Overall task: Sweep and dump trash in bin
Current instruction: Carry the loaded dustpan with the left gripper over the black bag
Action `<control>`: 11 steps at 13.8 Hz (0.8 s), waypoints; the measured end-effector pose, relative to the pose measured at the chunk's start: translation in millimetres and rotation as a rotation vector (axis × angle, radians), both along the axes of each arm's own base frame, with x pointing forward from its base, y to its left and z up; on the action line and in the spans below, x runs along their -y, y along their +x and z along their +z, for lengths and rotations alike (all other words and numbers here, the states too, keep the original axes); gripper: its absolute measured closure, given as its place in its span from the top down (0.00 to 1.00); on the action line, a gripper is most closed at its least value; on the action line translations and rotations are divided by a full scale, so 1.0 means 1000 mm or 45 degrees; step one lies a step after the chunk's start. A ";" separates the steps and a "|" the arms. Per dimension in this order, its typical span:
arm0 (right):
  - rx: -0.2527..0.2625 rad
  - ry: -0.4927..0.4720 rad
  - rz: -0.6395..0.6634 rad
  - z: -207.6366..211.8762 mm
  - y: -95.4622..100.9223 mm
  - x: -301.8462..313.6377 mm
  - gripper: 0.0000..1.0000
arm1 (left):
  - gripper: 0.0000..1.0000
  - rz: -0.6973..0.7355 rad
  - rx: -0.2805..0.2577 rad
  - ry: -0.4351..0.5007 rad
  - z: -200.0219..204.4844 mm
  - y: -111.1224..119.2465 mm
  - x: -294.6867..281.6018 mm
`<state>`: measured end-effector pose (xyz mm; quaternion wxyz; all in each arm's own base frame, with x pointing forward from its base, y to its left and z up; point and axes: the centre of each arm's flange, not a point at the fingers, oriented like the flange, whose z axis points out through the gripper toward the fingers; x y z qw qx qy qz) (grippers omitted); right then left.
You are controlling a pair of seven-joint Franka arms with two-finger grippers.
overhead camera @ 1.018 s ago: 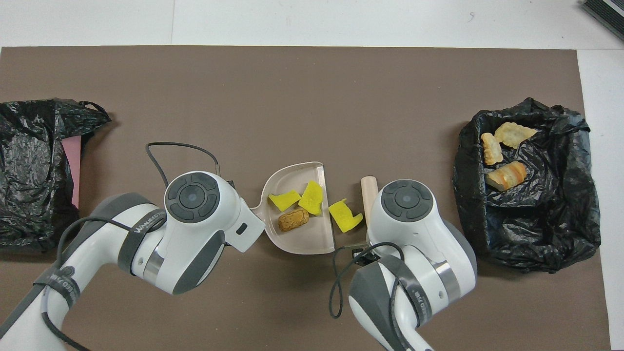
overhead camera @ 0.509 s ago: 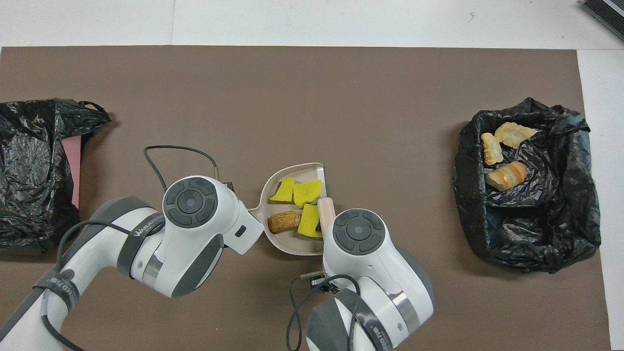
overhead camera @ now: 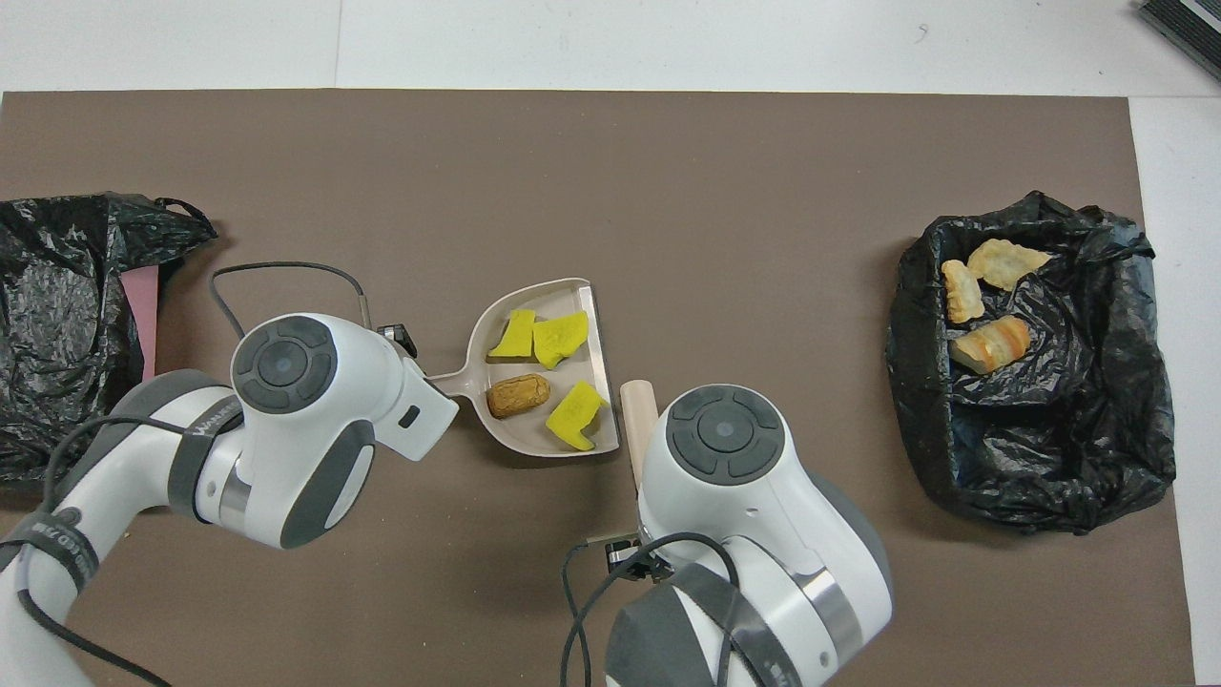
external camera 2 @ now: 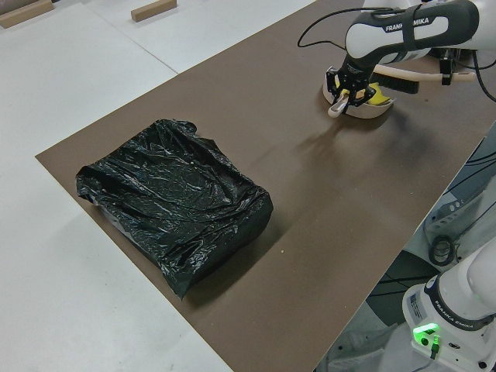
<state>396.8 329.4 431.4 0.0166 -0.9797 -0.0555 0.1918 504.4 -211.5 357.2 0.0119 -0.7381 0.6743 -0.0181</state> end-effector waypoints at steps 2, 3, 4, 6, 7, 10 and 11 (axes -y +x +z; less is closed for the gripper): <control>0.017 -0.028 -0.072 0.008 -0.007 -0.006 0.26 | 0.32 0.002 -0.014 -0.035 -0.002 0.015 -0.026; 0.028 -0.043 -0.099 0.011 -0.015 -0.014 0.26 | 0.32 -0.001 -0.017 -0.057 -0.001 0.023 -0.043; 0.043 -0.052 -0.115 0.013 -0.025 -0.024 0.26 | 0.32 -0.001 -0.015 -0.076 0.002 0.031 -0.058; 0.095 -0.046 -0.124 0.014 -0.052 -0.045 0.26 | 0.32 0.013 -0.010 -0.124 0.013 0.045 -0.087; 0.129 -0.038 -0.121 0.013 -0.071 -0.058 0.26 | 0.32 0.014 -0.011 -0.146 0.021 0.052 -0.099; 0.234 0.000 -0.146 0.000 -0.135 -0.102 0.26 | 0.32 0.001 -0.027 -0.178 0.060 0.070 -0.128; 0.252 0.012 -0.149 -0.009 -0.150 -0.109 0.26 | 0.32 -0.004 -0.033 -0.182 0.076 0.076 -0.135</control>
